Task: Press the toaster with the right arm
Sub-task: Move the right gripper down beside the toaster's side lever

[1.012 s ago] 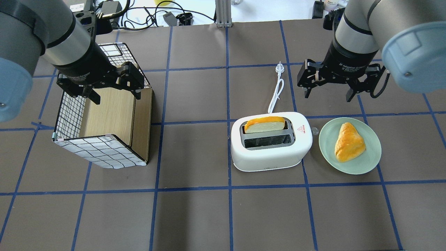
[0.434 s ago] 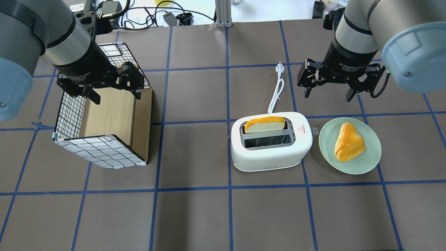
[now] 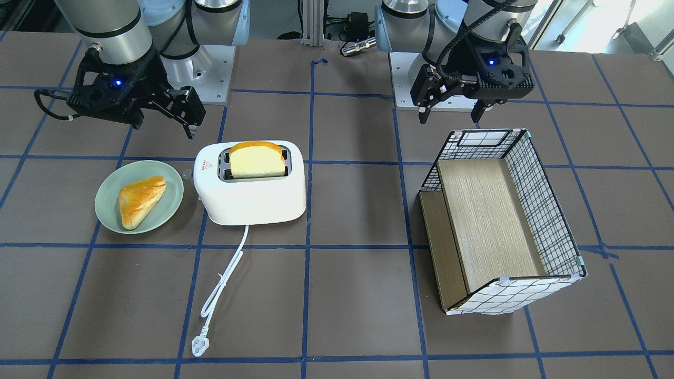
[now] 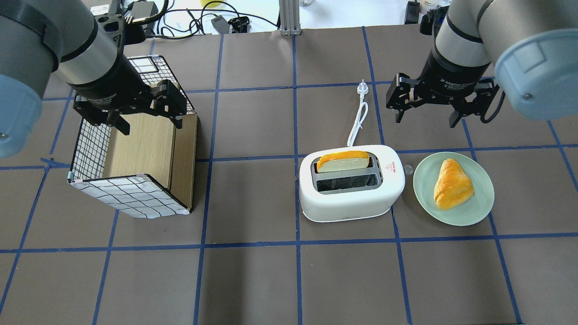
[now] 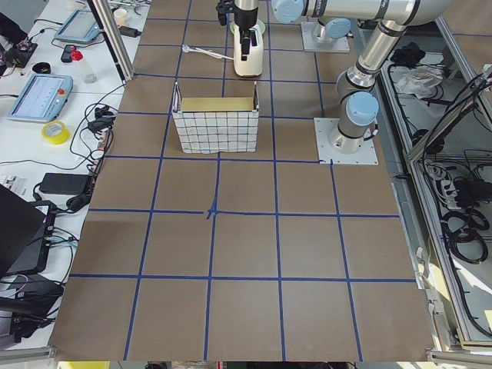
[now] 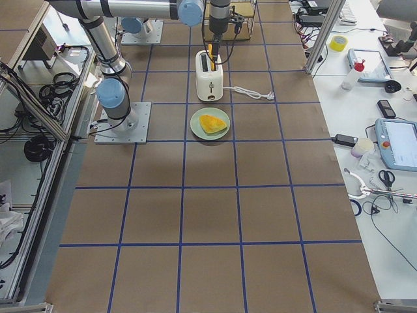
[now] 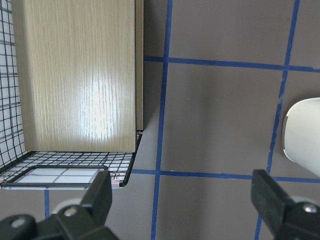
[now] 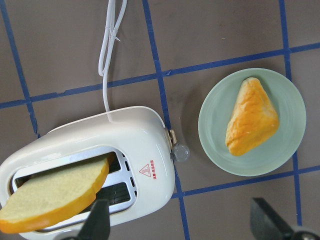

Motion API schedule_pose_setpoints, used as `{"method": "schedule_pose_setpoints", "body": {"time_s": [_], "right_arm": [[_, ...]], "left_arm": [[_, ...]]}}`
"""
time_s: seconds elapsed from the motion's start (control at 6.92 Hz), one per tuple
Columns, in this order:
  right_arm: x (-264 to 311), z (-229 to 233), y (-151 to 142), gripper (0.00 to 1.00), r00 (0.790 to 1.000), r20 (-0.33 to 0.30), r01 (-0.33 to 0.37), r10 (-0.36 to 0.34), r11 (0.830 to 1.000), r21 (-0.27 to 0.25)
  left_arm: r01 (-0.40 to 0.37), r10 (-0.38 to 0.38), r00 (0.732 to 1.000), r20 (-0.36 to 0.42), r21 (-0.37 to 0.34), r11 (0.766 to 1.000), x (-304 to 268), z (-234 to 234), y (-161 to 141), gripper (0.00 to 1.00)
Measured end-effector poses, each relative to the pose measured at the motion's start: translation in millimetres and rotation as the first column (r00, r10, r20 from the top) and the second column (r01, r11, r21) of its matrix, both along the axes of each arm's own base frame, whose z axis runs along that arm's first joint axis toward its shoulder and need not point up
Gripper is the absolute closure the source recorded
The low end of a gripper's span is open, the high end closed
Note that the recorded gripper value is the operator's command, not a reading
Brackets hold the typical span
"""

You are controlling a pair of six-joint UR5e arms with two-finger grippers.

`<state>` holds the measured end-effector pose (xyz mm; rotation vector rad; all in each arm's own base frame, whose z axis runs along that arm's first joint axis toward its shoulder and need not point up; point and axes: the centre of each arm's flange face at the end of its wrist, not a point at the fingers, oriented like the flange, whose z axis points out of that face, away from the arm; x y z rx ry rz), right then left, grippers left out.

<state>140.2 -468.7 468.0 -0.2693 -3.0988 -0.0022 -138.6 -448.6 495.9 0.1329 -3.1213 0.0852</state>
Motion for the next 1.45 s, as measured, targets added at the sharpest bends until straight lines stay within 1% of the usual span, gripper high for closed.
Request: {"method": "schedule_pose_setpoints", "body": {"time_s": [0.14, 0.29, 0.43, 0.72, 0.87, 1.01, 1.16, 1.45], "right_arm": [[-1, 1, -1, 0.15, 1.000, -0.001, 0.000, 0.000, 1.000, -0.009], [-1, 2, -2, 0.25, 1.000, -0.001, 0.003, -0.003, 1.000, -0.016], [-2, 3, -3, 0.32, 1.000, -0.001, 0.005, -0.005, 1.000, -0.025], [-3, 4, -5, 0.65, 1.000, -0.001, 0.002, -0.002, 0.999, -0.042], [-4, 5, -6, 0.90, 1.000, 0.000, 0.003, -0.003, 0.999, -0.047], [-8, 5, -8, 1.00, 1.000, 0.003, 0.009, -0.009, 0.999, -0.052], [-14, 4, -10, 1.00, 1.000, 0.006, 0.013, -0.013, 0.999, -0.052], [-27, 1, -13, 1.00, 1.000, 0.026, -0.003, 0.004, 0.999, -0.041]], "left_arm": [[0.000, 0.000, 1.000, 0.000, 0.000, 1.000, 0, 0, 0, 0.00], [0.000, 0.000, 1.000, -0.001, 0.000, 1.000, 0, 0, 0, 0.00], [0.000, 0.000, 1.000, 0.000, 0.000, 1.000, 0, 0, 0, 0.00], [0.000, 0.000, 1.000, 0.000, 0.000, 1.000, 0, 0, 0, 0.00], [0.000, 0.000, 1.000, -0.001, 0.001, 1.000, 0, 0, 0, 0.00], [0.000, 0.000, 1.000, -0.001, 0.000, 1.000, 0, 0, 0, 0.00], [0.000, 0.000, 1.000, 0.000, 0.000, 1.000, 0, 0, 0, 0.00], [0.000, 0.000, 1.000, -0.001, 0.000, 1.000, 0, 0, 0, 0.00]]}}
